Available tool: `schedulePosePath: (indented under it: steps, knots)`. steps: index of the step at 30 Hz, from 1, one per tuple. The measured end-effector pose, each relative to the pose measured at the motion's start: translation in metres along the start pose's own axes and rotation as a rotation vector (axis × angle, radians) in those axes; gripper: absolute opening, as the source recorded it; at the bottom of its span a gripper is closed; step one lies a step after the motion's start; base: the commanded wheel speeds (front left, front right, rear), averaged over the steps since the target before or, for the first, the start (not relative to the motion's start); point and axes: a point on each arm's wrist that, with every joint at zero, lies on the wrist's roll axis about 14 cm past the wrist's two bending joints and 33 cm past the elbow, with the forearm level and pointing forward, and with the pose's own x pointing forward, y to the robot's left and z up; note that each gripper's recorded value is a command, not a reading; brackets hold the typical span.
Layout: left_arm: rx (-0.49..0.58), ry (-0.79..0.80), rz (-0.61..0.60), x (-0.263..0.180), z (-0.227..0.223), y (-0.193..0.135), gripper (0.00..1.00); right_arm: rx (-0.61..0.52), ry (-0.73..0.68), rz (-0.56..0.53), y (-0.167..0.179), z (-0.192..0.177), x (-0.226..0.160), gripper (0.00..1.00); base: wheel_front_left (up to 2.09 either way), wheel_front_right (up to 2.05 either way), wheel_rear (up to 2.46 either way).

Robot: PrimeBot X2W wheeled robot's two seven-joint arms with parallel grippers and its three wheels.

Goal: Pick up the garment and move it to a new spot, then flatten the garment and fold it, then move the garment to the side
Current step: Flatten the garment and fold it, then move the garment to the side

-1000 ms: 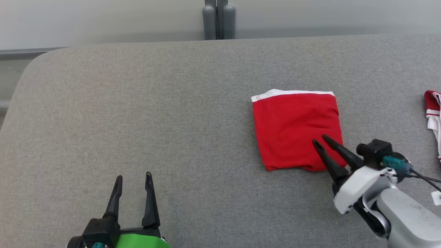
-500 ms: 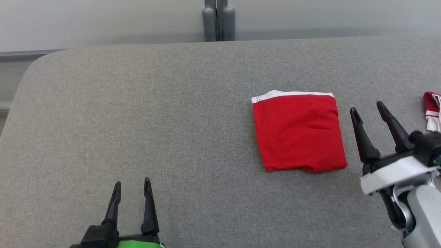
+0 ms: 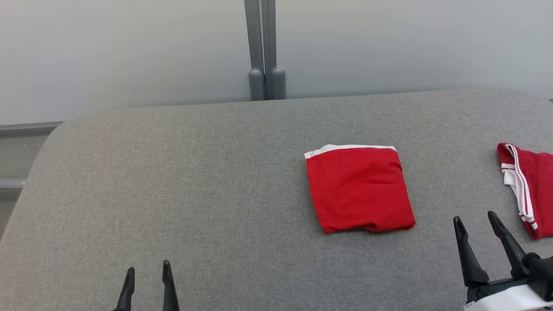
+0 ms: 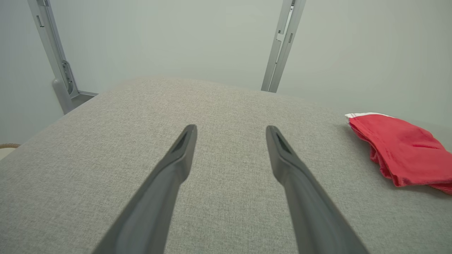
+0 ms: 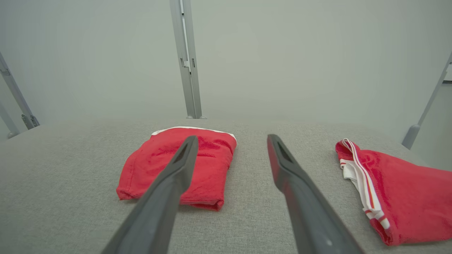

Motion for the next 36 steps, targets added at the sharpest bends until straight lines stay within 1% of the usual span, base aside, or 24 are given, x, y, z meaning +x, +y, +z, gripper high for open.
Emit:
schedulePosePath:
  steps: [5, 8, 13, 17, 20, 22, 25, 28, 32, 34, 36]
  knots:
    - [0.005, -0.004, -0.006, -0.006, 0.000, 0.003, 1.00, -0.017, -0.002, -0.052, -0.014, 0.002, -0.014, 1.00, 0.00, 0.00, 0.00]
    - [0.013, 0.000, -0.011, -0.008, -0.002, 0.005, 1.00, -0.020, -0.002, -0.065, -0.017, 0.002, -0.019, 1.00, 0.00, 0.00, 0.00]
    - [0.017, 0.004, -0.026, -0.009, -0.003, 0.004, 1.00, -0.017, 0.008, -0.074, -0.019, -0.001, -0.023, 1.00, 0.00, 0.00, 0.00]
    - [0.019, 0.006, -0.027, -0.010, -0.004, 0.004, 1.00, -0.002, 0.031, -0.064, -0.014, -0.009, -0.024, 1.00, 0.00, 0.00, 0.00]
    - [0.019, 0.010, -0.023, -0.010, -0.005, 0.005, 1.00, 0.027, 0.032, -0.072, -0.013, -0.011, -0.023, 1.00, 0.00, 0.00, 0.00]
    - [0.019, 0.014, -0.024, -0.008, -0.006, 0.005, 1.00, 0.100, 0.034, -0.097, -0.013, -0.016, -0.019, 1.00, 0.00, 0.00, 0.00]
    - [0.018, 0.024, -0.030, -0.006, -0.008, 0.001, 1.00, 0.176, 0.088, -0.085, -0.008, -0.032, -0.006, 1.00, 0.00, 0.00, 0.00]
    - [0.011, 0.030, -0.061, 0.002, -0.010, -0.012, 1.00, 0.210, 0.151, -0.062, -0.010, -0.037, 0.025, 1.00, 0.00, 0.00, 0.00]
    - [0.002, 0.030, -0.108, 0.016, -0.010, -0.032, 1.00, 0.269, 0.293, -0.049, -0.011, -0.058, 0.067, 1.00, 0.00, 0.00, 0.00]
    - [-0.001, 0.047, -0.102, 0.018, -0.014, -0.033, 1.00, 0.287, 0.373, -0.048, -0.010, -0.076, 0.080, 1.00, 0.00, 0.00, 0.00]
    - [-0.003, 0.057, -0.074, 0.017, -0.017, -0.028, 1.00, 0.314, 0.436, -0.056, -0.009, -0.091, 0.090, 1.00, 0.00, 0.00, 0.00]
